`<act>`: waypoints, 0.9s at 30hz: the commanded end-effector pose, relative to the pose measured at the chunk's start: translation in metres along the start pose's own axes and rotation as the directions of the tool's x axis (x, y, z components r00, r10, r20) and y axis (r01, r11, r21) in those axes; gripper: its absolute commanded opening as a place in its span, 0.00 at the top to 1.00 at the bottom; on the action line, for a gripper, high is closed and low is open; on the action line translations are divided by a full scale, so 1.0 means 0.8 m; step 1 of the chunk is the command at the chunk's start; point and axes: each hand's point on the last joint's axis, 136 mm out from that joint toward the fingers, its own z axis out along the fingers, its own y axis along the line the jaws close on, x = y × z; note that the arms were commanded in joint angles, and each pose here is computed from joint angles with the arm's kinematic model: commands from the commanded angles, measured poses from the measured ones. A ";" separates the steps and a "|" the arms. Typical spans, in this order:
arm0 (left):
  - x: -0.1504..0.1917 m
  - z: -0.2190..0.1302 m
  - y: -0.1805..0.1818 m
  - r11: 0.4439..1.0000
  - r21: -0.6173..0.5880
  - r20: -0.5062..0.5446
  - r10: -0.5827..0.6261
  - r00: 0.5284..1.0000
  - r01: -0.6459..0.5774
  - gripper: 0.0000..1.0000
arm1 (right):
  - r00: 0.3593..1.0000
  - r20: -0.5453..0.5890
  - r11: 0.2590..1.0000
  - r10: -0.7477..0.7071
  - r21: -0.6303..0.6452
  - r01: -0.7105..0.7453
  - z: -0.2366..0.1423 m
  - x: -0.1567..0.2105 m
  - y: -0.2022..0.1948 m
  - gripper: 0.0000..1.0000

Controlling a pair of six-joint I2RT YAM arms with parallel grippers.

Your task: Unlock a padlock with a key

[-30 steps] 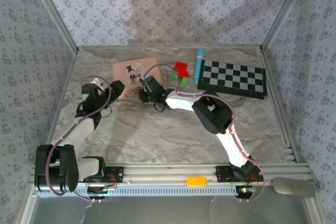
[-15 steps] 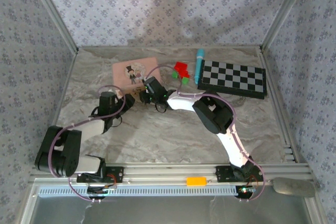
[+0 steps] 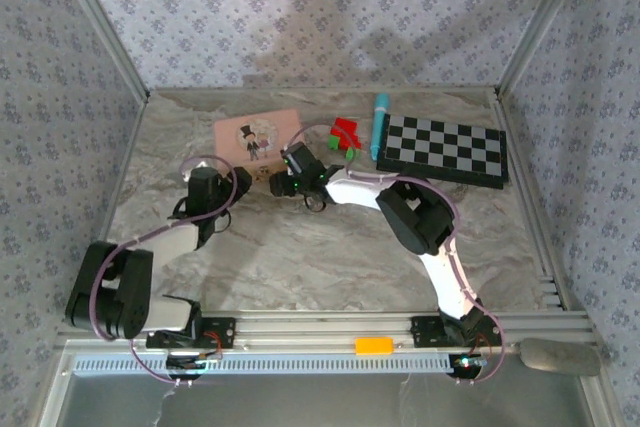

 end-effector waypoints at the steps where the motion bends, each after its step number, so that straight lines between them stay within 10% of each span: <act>1: -0.017 -0.016 0.015 0.999 -0.053 0.056 0.008 0.998 -0.005 0.23 | 0.998 -0.026 0.998 0.056 0.037 -0.055 -0.018 -0.002 0.005 0.41; 27: -0.059 -0.043 0.046 0.995 -0.070 0.145 -0.055 0.988 0.066 0.18 | 0.990 -0.103 0.970 -0.100 0.214 0.120 0.038 0.025 -0.009 0.51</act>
